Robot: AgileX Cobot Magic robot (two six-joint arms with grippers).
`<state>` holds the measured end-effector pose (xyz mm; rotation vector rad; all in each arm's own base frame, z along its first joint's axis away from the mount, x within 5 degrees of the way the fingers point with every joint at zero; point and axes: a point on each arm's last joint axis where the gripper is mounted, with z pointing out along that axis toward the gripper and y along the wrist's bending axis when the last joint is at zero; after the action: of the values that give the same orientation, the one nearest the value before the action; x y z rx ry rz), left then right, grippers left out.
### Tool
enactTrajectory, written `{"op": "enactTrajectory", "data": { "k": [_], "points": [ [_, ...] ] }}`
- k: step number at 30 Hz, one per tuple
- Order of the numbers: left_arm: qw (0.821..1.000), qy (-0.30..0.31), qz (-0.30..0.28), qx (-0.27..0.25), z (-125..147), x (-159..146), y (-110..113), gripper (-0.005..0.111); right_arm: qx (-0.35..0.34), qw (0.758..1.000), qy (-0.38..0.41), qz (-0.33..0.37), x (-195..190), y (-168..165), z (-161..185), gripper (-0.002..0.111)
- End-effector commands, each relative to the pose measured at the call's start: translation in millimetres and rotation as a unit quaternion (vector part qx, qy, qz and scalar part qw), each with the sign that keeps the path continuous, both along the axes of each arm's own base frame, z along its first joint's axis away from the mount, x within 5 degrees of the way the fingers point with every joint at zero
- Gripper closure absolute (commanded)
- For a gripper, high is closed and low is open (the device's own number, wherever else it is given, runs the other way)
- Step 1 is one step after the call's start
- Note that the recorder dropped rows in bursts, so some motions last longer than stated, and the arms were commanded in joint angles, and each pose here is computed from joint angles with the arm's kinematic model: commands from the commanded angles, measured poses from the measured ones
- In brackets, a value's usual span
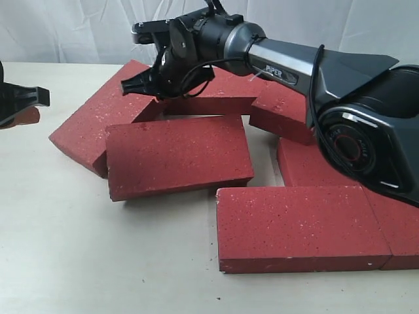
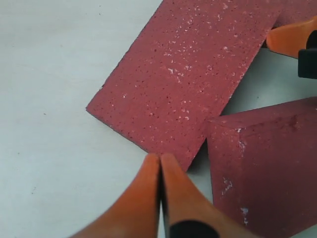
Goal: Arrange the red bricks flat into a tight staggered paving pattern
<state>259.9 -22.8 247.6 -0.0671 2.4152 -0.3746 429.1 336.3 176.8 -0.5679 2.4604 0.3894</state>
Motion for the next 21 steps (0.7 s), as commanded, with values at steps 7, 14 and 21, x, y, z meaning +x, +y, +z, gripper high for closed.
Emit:
{"op": "enactTrajectory", "data": {
  "k": [7,14,21],
  "points": [
    [1.0,-0.01,0.001,0.002,1.0,0.6,-0.1,0.107,0.116,0.991,-0.006,0.068,-9.0,24.7,15.9,0.109],
    [1.0,-0.01,0.0,0.002,1.0,0.6,0.0,0.107,0.042,0.997,-0.043,0.057,-6.1,9.0,33.6,0.109],
    [1.0,-0.012,0.005,-0.007,1.6,1.0,-0.7,0.107,-0.081,0.996,-0.033,-0.009,1.5,-14.3,15.4,0.109]
  ]
}}
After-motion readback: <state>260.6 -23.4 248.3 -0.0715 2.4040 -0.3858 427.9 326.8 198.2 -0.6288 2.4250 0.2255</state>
